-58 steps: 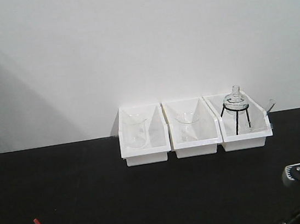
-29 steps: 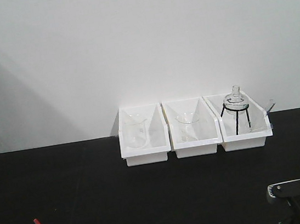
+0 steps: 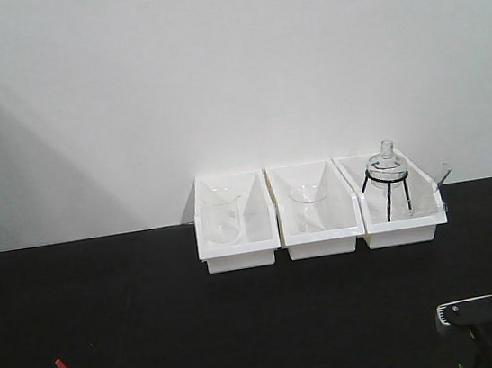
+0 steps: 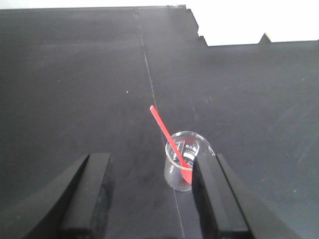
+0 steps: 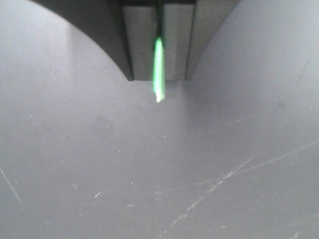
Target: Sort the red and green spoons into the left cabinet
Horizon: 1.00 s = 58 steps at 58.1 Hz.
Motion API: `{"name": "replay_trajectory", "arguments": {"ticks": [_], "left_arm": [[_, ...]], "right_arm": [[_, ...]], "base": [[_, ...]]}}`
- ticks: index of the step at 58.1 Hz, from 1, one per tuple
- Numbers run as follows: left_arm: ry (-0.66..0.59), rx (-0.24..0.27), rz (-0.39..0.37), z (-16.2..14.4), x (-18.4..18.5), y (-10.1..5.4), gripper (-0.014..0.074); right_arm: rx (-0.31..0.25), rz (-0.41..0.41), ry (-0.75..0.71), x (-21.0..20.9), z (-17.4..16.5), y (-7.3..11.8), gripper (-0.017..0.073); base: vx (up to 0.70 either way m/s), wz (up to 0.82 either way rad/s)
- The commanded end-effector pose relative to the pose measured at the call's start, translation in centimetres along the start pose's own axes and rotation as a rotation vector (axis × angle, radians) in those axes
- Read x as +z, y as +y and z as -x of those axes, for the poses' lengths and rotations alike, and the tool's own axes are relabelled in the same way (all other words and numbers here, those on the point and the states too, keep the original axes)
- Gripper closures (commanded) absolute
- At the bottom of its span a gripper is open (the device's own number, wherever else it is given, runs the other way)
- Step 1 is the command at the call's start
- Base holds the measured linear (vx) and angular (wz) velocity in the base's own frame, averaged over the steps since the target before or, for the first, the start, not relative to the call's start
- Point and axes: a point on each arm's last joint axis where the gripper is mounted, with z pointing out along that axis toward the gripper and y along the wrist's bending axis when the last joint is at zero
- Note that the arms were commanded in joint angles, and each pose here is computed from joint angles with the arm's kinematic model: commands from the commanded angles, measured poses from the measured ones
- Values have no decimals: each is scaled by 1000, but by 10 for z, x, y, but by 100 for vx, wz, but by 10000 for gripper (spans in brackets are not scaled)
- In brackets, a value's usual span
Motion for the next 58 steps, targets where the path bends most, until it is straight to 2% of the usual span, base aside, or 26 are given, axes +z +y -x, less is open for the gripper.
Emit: {"name": "replay_trajectory", "arguments": {"ticks": [1, 19, 35, 38, 43, 46, 53, 58], "left_arm": [[-111, -13, -15, 18, -6, -3, 101], [-112, -13, -15, 18, -6, -3, 101], [-112, -19, -16, 18, -6, -3, 101], [-101, -51, -22, 17, -6, -3, 101], [-78, -150, -42, 15, -6, -5, 101], [-64, -183, -50, 14, -6, -5, 101], [-64, -245, -75, 15, -6, -7, 101], [-93, -257, -82, 18, -5, -8, 102]], "right_arm": [[-3, -4, -118, -10, 19, 0, 570], [-22, -5, -137, -13, 21, 0, 564], [-43, -3, -274, -52, 35, 2, 564], [-43, -1, -303, -61, 37, 2, 564], [-44, 2, -365, -82, 40, 3, 564], [-44, 4, -399, -94, 42, 3, 564], [-43, 11, -457, -117, 42, 4, 564], [-45, 15, -493, -132, 41, 5, 564]], "base": [[0, 0], [0, 0], [0, 0], [0, 0], [0, 0], [0, 0], [0, 0], [0, 0]]}}
